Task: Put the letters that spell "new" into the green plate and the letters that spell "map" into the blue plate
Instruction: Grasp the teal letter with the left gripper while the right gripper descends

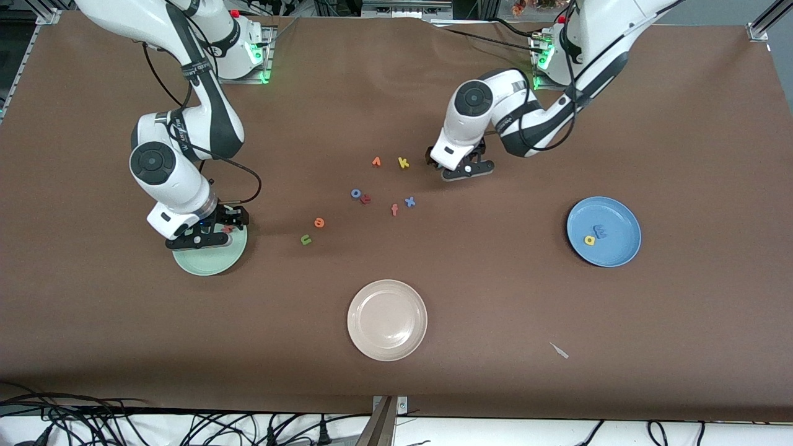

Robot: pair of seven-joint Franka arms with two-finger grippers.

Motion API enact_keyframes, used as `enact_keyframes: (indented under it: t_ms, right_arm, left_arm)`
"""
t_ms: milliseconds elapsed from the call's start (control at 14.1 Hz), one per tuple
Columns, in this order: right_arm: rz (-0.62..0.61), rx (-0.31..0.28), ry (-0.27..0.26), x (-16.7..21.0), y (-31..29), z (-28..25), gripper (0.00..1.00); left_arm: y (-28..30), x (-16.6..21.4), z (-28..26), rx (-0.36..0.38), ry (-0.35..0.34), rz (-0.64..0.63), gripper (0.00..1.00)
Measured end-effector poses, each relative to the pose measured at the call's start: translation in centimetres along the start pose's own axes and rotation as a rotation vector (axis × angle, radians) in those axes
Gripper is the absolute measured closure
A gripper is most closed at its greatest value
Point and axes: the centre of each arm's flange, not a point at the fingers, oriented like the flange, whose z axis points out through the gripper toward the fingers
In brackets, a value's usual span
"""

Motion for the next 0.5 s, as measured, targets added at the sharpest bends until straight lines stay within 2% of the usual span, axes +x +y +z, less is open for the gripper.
enact_keyframes:
  t_ms: [212, 496]
  right_arm:
    - [0.000, 0.000, 0.000, 0.0, 0.0, 0.0, 0.13]
    - [0.000, 0.000, 0.000, 0.0, 0.0, 0.0, 0.13]
  left_arm:
    - [0.7, -1.4, 3.0, 0.028, 0.029, -0.024, 0.00]
    - [1.8, -3.5, 5.6, 0.031, 0.007, -0.041, 0.05]
